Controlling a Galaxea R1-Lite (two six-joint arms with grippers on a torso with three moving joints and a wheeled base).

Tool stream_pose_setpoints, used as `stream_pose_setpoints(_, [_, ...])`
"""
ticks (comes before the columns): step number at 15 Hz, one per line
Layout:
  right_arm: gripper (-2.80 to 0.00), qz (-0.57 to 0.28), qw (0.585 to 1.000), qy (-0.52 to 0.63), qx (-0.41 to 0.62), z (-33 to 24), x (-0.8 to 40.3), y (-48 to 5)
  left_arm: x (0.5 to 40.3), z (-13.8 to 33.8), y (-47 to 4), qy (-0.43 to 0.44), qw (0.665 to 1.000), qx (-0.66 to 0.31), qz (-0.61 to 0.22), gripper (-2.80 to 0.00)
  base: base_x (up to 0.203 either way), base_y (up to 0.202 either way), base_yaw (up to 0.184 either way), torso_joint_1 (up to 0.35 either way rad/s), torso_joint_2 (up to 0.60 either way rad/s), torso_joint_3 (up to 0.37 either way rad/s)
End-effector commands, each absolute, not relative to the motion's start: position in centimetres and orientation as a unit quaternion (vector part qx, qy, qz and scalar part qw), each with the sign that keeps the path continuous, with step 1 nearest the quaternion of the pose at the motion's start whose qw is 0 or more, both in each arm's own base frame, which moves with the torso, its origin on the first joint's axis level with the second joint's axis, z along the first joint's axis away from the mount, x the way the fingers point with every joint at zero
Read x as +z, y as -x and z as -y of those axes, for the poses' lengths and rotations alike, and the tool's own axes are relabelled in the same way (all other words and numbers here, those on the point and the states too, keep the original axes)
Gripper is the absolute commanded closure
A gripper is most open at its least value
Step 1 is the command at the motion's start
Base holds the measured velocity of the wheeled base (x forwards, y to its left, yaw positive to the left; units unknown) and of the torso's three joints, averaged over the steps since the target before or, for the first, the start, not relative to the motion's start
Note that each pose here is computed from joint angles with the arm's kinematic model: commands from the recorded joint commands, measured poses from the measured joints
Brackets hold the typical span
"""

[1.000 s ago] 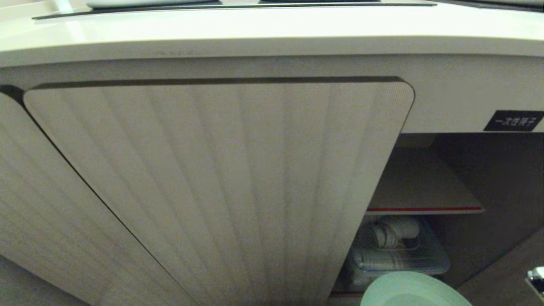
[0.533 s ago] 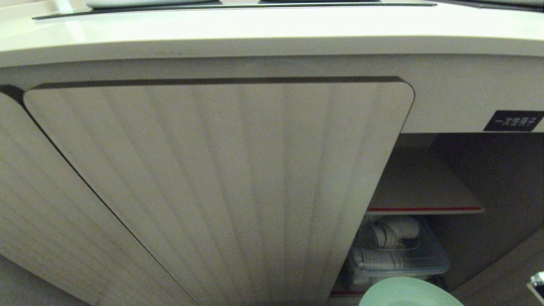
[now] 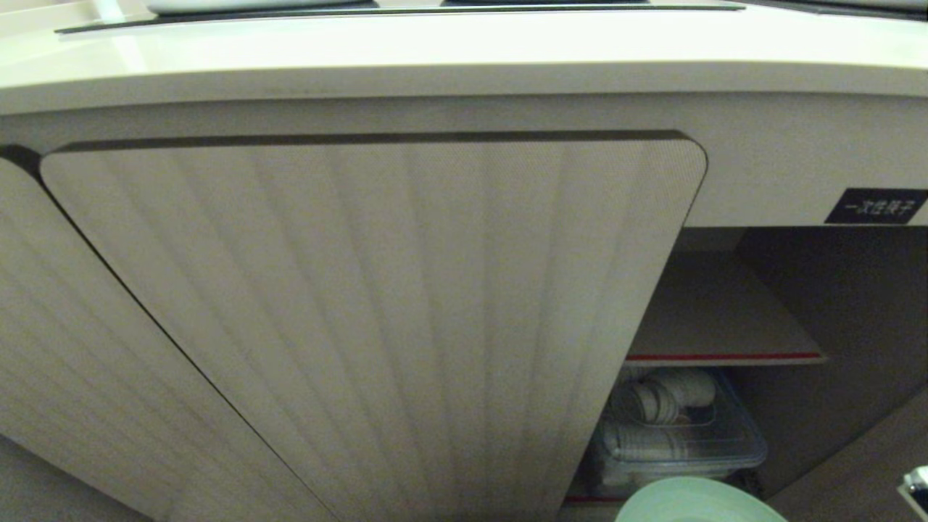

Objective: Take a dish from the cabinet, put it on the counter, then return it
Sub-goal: Place it on the table

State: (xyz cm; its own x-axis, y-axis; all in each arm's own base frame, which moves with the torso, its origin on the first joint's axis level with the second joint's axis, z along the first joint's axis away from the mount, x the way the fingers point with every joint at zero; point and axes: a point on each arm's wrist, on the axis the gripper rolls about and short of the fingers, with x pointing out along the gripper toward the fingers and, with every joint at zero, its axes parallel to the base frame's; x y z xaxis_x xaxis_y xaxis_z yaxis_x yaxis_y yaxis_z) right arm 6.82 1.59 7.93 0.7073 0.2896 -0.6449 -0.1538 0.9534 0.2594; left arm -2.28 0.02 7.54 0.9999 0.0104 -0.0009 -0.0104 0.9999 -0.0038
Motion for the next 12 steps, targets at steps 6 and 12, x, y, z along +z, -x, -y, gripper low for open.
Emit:
stream_pose_setpoints(6, [0.0, -0.366, 0.918, -0.094, 0.122, -1.64, 7.9, -7.06, 7.55, -0.02, 2.28, 0.002, 1.0, 0.005, 0.0, 0.0, 0.0, 0.0, 0.0, 0.0, 0.0, 0.0])
stream_pose_setpoints(12, [0.0, -0.367, 0.916, -0.097, 0.128, -1.68, 7.9, -7.07, 7.55, -0.02, 2.28, 0.002, 1.0, 0.005, 0.0, 0.0, 0.0, 0.0, 0.0, 0.0, 0.0, 0.0])
